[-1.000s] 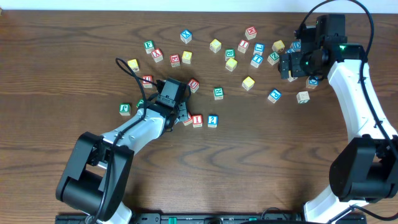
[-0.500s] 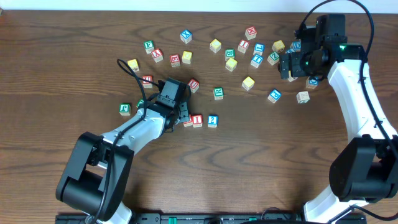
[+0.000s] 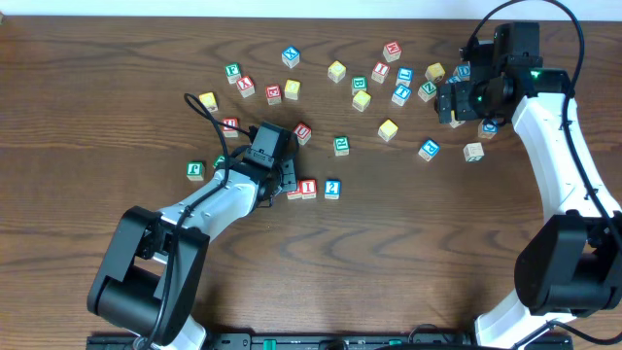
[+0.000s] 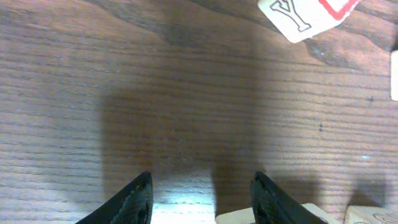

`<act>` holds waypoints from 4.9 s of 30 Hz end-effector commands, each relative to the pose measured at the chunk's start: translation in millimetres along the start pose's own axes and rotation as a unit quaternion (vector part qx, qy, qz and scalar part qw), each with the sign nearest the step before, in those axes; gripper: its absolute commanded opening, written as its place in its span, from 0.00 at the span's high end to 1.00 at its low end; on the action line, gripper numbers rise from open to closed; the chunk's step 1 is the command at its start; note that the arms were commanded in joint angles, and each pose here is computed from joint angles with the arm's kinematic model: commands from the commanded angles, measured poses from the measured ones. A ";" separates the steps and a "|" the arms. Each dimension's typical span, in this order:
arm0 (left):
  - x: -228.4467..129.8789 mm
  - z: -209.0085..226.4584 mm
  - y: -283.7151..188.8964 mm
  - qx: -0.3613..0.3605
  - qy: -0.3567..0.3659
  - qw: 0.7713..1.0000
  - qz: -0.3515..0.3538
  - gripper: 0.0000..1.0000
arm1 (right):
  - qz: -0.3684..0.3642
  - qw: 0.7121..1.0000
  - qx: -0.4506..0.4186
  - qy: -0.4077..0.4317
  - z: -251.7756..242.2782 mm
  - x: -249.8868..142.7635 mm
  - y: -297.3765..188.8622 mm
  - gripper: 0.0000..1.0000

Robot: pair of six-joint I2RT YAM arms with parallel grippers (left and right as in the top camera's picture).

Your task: Spell out AI2

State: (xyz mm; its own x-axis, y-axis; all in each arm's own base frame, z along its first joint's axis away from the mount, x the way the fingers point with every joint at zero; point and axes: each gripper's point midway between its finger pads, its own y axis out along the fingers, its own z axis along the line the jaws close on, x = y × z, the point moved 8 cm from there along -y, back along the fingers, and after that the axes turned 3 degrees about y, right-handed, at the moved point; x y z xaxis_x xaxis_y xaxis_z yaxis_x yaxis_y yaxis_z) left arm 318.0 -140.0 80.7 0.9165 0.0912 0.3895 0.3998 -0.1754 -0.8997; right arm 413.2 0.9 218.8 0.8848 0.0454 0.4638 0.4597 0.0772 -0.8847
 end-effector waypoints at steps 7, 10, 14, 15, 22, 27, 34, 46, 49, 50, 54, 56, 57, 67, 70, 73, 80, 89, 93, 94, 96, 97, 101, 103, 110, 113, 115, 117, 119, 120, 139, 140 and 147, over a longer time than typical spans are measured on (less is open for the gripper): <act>-4.6 2.2 3.1 -0.002 0.007 1.000 0.013 0.50 | -0.018 1.000 -0.003 0.005 -0.8 7.1 -11.0 0.01; -4.6 2.2 3.2 -0.002 0.007 1.000 0.013 0.50 | -0.018 1.000 -0.003 0.005 -0.8 7.1 -11.0 0.01; -3.7 2.6 3.3 0.001 0.007 1.000 0.009 0.50 | -0.018 1.000 -0.003 0.005 -0.8 7.1 -11.0 0.01; -2.4 3.3 3.2 0.005 0.007 1.000 0.005 0.50 | -0.018 1.000 -0.003 0.005 -0.8 7.0 -11.0 0.01; 5.0 12.0 2.4 0.050 0.005 0.998 -0.026 0.50 | -0.016 1.000 -0.003 0.005 -0.8 6.6 -11.0 0.01; 5.0 28.6 1.0 0.096 -0.008 0.995 -0.024 0.50 | -0.016 1.000 -0.003 0.005 -0.8 6.7 -11.0 0.01; -2.4 45.5 -0.3 0.096 -0.033 0.995 0.022 0.54 | -0.018 1.000 -0.003 0.005 -0.8 7.2 -10.9 0.01; -12.6 23.6 -0.2 -0.025 -0.027 0.996 0.079 0.55 | -0.018 1.000 -0.004 0.005 -0.9 7.2 -10.8 0.01; -16.4 25.2 -0.8 -0.020 -0.028 0.995 0.091 0.55 | -0.018 1.000 -0.003 0.005 -0.8 7.1 -10.8 0.01; -17.9 25.8 -1.0 -0.018 -0.029 0.995 0.095 0.55 | -0.018 1.000 -0.003 0.005 -0.8 7.2 -10.8 0.01; -25.2 28.7 -2.5 -0.008 -0.030 0.993 0.117 0.55 | -0.018 1.000 -0.003 0.005 -0.8 7.2 -10.8 0.01; -28.4 30.0 -3.3 -0.005 -0.025 0.992 0.127 0.55 | -0.018 1.000 -0.003 0.004 -0.2 7.2 -10.7 0.01; -29.2 30.4 -3.5 -0.004 -0.024 0.991 0.129 0.55 | -0.017 1.000 -0.002 0.003 1.2 7.1 -10.6 0.01; -30.6 26.1 -4.0 -0.028 -0.013 0.990 0.138 0.55 | -0.018 1.000 -0.001 0.000 3.7 7.3 -10.4 0.01; -30.9 25.6 -4.1 -0.031 -0.007 0.990 0.139 0.55 | -0.019 1.000 0.000 -0.001 5.0 7.8 -10.4 0.01; -31.2 22.2 -4.5 -0.052 0.005 0.988 0.142 0.55 | -0.019 1.000 0.002 -0.005 8.5 8.3 -9.0 0.01; -31.9 16.7 -4.4 -0.065 0.022 0.988 0.141 0.55 | -0.018 1.000 0.002 -0.006 9.3 8.0 -8.8 0.01; -32.4 7.7 -3.7 -0.072 0.038 0.988 0.134 0.55 | -0.018 1.000 0.003 -0.007 10.3 7.9 -8.8 0.01; -31.7 8.6 -3.3 -0.067 0.039 0.988 0.131 0.55 | -0.018 1.000 0.003 -0.007 10.3 7.9 -8.8 0.01; -31.4 9.1 -3.2 -0.064 0.039 0.989 0.129 0.55 | -0.018 1.000 0.003 -0.007 10.3 7.9 -8.8 0.01; -30.5 11.6 -2.7 -0.051 0.039 0.990 0.124 0.55 | -0.017 1.000 0.003 -0.007 10.3 7.8 -8.8 0.01; -29.9 13.3 -2.3 -0.041 0.039 0.991 0.121 0.54 | -0.017 1.000 0.003 -0.007 10.3 7.8 -8.8 0.01; -24.8 25.0 -1.1 0.024 0.009 0.995 0.096 0.54 | -0.015 1.000 0.004 0.004 10.2 5.7 -6.1 0.01; -21.8 31.7 -1.2 0.061 -0.018 0.995 0.079 0.54 | -0.008 1.000 0.005 0.021 11.2 2.4 -1.6 0.01; -8.0 44.4 -1.1 0.100 -0.065 0.992 0.033 0.54 | 0.025 0.999 0.040 -0.001 51.4 -6.7 21.9 0.02; -3.3 48.5 -1.9 0.097 -0.053 0.993 0.031 0.53 | 0.038 0.997 0.054 -0.039 86.1 -12.5 29.9 0.02; -0.5 51.2 -2.5 0.084 -0.043 0.995 0.037 0.53 | 0.041 0.996 0.052 -0.063 107.2 -16.5 32.7 0.02; 1.9 55.0 -3.2 0.067 -0.033 0.996 0.045 0.53 | 0.039 0.996 0.034 -0.075 127.2 -20.3 36.1 0.02; 5.5 64.4 -5.1 0.050 -0.032 0.997 0.052 0.53 | 0.035 0.995 0.015 -0.091 152.7 -26.8 37.9 0.01; 6.5 68.6 -6.4 0.044 -0.036 0.997 0.057 0.53 | 0.033 0.995 0.012 -0.095 160.3 -29.0 37.2 0.01; 31.2 81.4 -72.6 0.016 -0.038 0.999 -0.024 0.53 | 0.070 0.994 0.013 -0.078 174.6 -47.4 35.0 0.76; 31.5 80.7 -77.8 0.014 -0.036 0.999 -0.029 0.53 | 0.078 0.994 0.011 -0.077 173.7 -49.8 34.8 0.83; 29.7 78.1 -103.4 0.013 -0.012 0.999 -0.048 0.53 | 0.129 0.989 0.023 -0.074 172.2 -74.1 42.7 0.93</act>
State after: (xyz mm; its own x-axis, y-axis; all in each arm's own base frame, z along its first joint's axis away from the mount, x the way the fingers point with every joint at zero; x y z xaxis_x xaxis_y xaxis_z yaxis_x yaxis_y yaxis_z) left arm 305.4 -43.6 158.8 0.8814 0.1703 0.4406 0.4637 -0.1336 -0.8759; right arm 363.1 172.5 168.1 0.9348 0.2253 0.2746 0.2639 0.0772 -0.9615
